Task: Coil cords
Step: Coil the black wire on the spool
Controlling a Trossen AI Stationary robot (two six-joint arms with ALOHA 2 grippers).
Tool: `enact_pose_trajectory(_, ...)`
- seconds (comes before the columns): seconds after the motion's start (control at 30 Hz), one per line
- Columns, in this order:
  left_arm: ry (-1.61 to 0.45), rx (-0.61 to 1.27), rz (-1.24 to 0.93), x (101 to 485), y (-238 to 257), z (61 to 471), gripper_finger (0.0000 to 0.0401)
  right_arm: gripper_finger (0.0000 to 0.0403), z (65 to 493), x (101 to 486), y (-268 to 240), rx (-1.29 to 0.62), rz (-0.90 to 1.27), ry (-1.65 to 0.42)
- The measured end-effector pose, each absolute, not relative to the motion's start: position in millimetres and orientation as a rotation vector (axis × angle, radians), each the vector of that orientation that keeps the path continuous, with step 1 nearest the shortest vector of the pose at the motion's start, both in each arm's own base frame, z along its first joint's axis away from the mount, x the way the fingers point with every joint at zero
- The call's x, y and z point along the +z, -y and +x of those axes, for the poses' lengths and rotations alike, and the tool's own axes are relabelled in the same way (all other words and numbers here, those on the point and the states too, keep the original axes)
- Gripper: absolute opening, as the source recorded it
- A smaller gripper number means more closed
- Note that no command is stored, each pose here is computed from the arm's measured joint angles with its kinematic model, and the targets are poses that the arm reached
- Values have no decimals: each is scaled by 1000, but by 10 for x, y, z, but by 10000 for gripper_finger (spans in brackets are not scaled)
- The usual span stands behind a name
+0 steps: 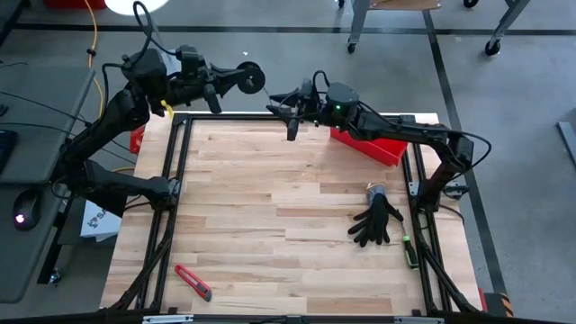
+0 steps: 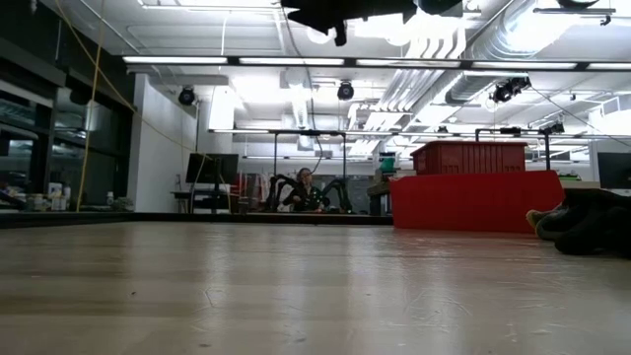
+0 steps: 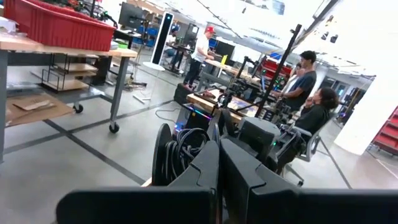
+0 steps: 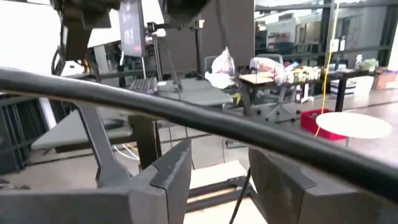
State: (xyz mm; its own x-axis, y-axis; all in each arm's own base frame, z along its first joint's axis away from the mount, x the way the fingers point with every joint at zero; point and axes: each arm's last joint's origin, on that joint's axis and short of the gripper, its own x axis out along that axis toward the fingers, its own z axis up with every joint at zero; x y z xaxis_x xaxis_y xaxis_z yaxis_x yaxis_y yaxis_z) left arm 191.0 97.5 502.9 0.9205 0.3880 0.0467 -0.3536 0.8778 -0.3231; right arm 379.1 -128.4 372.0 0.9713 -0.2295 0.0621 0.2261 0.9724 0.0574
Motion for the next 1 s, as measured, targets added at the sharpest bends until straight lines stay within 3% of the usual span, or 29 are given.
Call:
enact_pose_trajectory(0.73, 188, 356, -381, 5092, -949, 1919, 1, 153, 3791, 3687, 1305, -306, 17, 36)
enact_pose_trajectory(1.0, 167, 342, -384, 5055, -944, 2010, 1, 120, 3793, 3691, 1298, -286, 86, 50)
